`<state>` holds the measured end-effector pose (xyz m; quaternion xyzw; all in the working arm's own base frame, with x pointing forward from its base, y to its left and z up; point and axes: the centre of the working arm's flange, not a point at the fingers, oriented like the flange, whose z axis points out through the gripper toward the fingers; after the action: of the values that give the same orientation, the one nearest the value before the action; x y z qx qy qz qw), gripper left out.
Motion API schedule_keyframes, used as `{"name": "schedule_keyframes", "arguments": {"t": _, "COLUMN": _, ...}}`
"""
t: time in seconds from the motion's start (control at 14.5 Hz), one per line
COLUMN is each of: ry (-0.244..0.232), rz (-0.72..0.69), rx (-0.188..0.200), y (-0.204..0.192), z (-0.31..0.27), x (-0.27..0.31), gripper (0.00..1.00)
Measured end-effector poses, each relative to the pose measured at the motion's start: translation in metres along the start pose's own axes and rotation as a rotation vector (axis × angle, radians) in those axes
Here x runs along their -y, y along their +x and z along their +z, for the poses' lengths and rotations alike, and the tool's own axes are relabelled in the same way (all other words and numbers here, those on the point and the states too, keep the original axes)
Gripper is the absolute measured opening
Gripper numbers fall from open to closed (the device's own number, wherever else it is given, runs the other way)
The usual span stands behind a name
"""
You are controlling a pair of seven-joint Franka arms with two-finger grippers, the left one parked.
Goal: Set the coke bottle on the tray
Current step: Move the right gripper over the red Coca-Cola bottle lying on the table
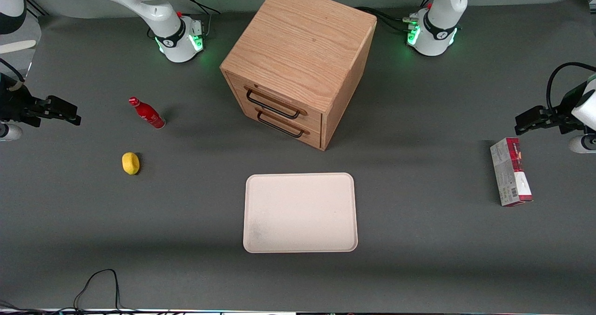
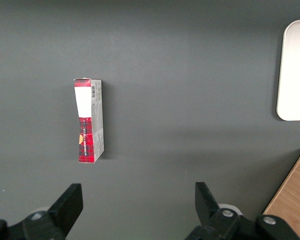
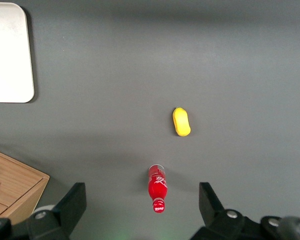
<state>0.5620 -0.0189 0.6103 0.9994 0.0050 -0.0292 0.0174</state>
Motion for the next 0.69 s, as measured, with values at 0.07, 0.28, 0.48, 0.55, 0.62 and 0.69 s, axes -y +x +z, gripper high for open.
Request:
{"name": "schedule_keyframes", "arguments": {"t": 0.07, "ry": 0.0, "rz": 0.0, "rx": 0.0, "y": 0.0, "z": 0.0, "x": 0.0, "gripper": 1.0}}
{"name": "schedule_keyframes", "arguments": {"t": 0.28, "ry": 0.0, "rz": 0.001, "rx": 0.0, "y": 0.0, "z": 0.0, "x": 0.0, "gripper": 1.0}}
{"name": "schedule_keyframes", "arguments": {"t": 0.48, "ry": 0.001, "rz": 0.006, "rx": 0.006, "y": -0.004, "z": 0.0, "x": -0.003, "gripper": 1.0}}
{"name": "schedule_keyframes", "arguments": {"t": 0.55, "ry": 0.003, "rz": 0.011, "rx": 0.013, "y": -0.01, "z": 0.001, "x": -0.006, "gripper": 1.0}}
{"name": "schedule_keyframes", "arguments": {"t": 0.62, "ry": 0.006, "rz": 0.015, "rx": 0.019, "y": -0.019, "z": 0.001, "x": -0.009, "gripper": 1.0}}
{"name": "schedule_keyframes", "arguments": {"t": 0.69, "ry": 0.01, "rz": 0.02, "rx": 0.023, "y": -0.033, "z": 0.002, "x": -0.012, "gripper": 1.0}}
